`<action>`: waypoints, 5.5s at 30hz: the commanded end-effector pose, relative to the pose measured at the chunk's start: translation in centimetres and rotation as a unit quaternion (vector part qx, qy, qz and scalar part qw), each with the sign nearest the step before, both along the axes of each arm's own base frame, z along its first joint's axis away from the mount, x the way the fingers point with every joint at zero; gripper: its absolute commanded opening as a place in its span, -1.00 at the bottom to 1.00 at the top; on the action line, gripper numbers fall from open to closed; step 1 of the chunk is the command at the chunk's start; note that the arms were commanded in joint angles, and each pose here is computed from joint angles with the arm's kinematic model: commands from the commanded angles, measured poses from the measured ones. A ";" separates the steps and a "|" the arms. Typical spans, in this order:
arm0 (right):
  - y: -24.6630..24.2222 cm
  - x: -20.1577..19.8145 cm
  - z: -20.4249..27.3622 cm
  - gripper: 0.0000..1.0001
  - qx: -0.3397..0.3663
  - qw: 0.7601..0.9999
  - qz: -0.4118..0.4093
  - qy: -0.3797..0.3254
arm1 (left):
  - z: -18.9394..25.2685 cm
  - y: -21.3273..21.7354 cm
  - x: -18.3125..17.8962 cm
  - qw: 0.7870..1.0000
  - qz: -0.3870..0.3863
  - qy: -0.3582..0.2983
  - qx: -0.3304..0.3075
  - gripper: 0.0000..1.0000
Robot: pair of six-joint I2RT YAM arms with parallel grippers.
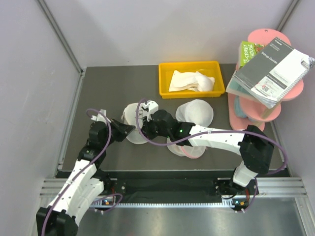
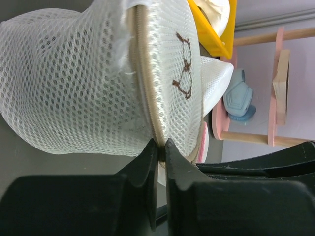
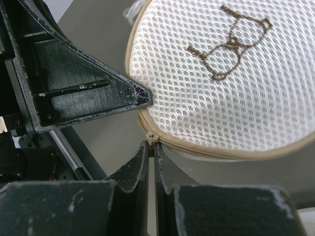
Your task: Unzip the laundry bag and remove the bra
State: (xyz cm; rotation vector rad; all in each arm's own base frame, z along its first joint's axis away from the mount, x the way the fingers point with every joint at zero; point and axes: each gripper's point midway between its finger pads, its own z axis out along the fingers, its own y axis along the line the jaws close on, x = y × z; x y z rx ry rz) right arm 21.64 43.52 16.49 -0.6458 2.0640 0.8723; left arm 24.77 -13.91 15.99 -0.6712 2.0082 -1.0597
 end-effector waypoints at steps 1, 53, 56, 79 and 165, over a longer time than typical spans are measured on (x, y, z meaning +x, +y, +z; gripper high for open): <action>1.1 -0.6 0.5 -1.00 0.018 1.000 0.012 -0.002 | 1.0 0.1 1.1 1.000 0.006 -0.026 0.002 -0.89; 1.3 3.6 1.5 -1.00 0.032 0.999 -0.011 0.000 | 2.0 1.6 8.1 0.986 -0.047 -0.035 0.154 0.50; 2.0 3.8 1.5 -1.00 0.038 0.999 -0.010 0.003 | 1.5 1.6 6.6 0.988 -0.046 -0.029 0.142 0.50; 2.3 3.4 1.1 -1.00 0.037 0.999 0.002 0.010 | -0.1 -0.7 5.9 0.995 -0.076 -0.020 0.060 -0.48; 2.9 3.4 1.9 -1.00 0.042 0.999 0.017 0.011 | 0.8 1.0 7.2 0.993 -0.058 -0.019 0.104 -1.00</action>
